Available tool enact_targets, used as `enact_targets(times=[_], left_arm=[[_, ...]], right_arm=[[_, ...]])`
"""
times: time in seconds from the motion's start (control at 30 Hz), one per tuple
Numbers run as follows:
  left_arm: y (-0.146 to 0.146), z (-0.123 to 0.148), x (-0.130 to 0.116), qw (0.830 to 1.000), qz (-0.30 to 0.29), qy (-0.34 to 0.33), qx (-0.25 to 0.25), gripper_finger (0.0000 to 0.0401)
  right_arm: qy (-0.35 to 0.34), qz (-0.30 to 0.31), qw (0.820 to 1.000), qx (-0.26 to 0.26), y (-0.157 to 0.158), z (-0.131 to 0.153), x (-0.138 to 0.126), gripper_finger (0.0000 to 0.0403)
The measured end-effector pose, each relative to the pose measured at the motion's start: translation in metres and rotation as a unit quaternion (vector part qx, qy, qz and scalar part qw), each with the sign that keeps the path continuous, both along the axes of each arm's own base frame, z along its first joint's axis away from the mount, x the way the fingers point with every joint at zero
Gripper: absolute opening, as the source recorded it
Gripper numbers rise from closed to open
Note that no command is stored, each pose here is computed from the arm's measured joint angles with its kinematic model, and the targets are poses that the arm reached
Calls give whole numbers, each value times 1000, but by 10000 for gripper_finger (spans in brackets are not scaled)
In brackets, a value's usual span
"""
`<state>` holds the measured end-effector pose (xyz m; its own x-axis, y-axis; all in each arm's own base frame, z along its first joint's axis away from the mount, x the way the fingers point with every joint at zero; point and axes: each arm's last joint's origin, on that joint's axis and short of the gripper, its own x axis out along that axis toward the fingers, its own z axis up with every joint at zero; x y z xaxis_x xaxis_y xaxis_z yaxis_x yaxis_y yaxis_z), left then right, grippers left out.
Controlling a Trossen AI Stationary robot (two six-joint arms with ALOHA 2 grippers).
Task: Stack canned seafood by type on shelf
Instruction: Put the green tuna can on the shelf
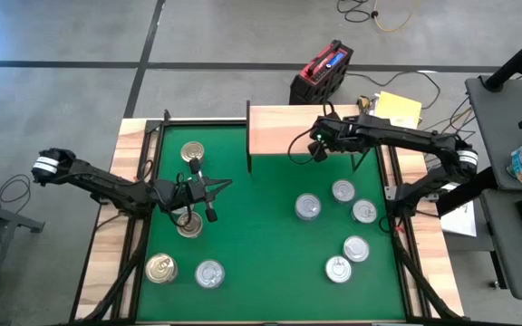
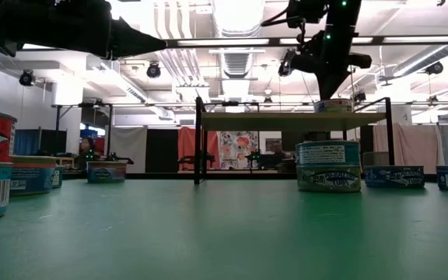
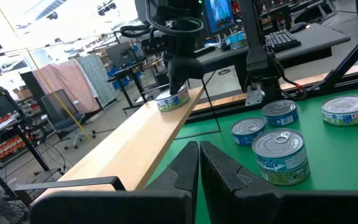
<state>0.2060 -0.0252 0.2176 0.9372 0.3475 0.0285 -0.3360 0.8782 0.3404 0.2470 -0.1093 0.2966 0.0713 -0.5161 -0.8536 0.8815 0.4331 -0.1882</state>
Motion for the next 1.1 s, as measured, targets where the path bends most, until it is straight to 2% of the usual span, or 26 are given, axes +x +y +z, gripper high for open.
enact_targets(times=[1.1], left_arm=[[0,0,0,1000,0,0,0,0]], right_arm=[[22,-52,998,16,5,1,-12,9]])
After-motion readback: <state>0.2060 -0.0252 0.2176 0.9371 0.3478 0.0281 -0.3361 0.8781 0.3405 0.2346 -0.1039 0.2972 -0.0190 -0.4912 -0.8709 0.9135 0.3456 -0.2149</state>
